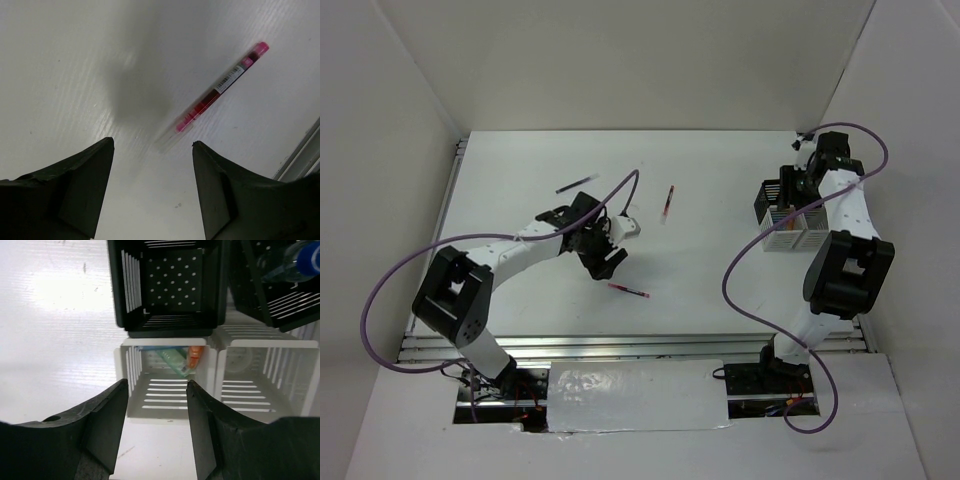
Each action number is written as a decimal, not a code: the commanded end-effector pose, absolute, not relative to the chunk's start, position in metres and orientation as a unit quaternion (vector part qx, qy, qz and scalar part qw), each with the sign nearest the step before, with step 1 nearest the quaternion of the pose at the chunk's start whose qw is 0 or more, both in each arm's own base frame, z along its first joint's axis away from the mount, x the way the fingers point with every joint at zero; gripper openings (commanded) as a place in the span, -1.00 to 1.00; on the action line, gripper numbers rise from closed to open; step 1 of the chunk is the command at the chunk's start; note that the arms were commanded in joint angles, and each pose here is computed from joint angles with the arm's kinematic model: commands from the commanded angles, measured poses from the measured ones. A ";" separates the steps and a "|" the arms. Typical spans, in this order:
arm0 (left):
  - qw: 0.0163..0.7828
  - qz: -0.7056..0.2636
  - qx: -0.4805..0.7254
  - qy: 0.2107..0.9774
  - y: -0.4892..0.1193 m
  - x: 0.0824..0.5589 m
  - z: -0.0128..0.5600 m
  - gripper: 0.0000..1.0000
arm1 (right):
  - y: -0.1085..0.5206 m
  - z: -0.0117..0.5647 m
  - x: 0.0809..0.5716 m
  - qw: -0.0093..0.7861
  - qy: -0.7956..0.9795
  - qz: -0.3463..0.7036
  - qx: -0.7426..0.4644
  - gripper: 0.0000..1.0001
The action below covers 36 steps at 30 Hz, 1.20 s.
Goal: Sort the stationery into containers
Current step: Place the stationery in the storage box, then pick up the pen from the center of the board.
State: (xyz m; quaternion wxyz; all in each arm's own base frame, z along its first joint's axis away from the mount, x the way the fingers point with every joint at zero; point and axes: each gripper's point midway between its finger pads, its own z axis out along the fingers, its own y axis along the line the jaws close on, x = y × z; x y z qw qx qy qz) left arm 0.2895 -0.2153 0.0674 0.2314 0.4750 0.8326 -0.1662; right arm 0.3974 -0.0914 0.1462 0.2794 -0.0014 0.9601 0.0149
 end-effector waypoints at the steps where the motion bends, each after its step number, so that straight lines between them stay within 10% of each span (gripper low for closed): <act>1: 0.245 -0.184 0.526 0.793 -0.239 0.281 0.072 0.50 | -0.077 0.186 0.397 0.316 0.948 0.033 -0.005 0.15; 19: 0.173 -0.129 0.649 0.730 -0.285 0.258 0.022 0.15 | -0.047 0.239 0.382 0.356 0.929 0.099 -0.012 0.15; 29: 0.175 -0.086 0.704 0.683 -0.286 0.239 0.006 -0.91 | -0.044 0.244 0.381 0.360 0.927 0.102 -0.023 0.13; 36: 0.270 0.016 0.771 0.577 -0.290 0.228 0.047 -1.00 | 0.016 0.254 0.370 0.324 0.923 0.183 -0.100 0.12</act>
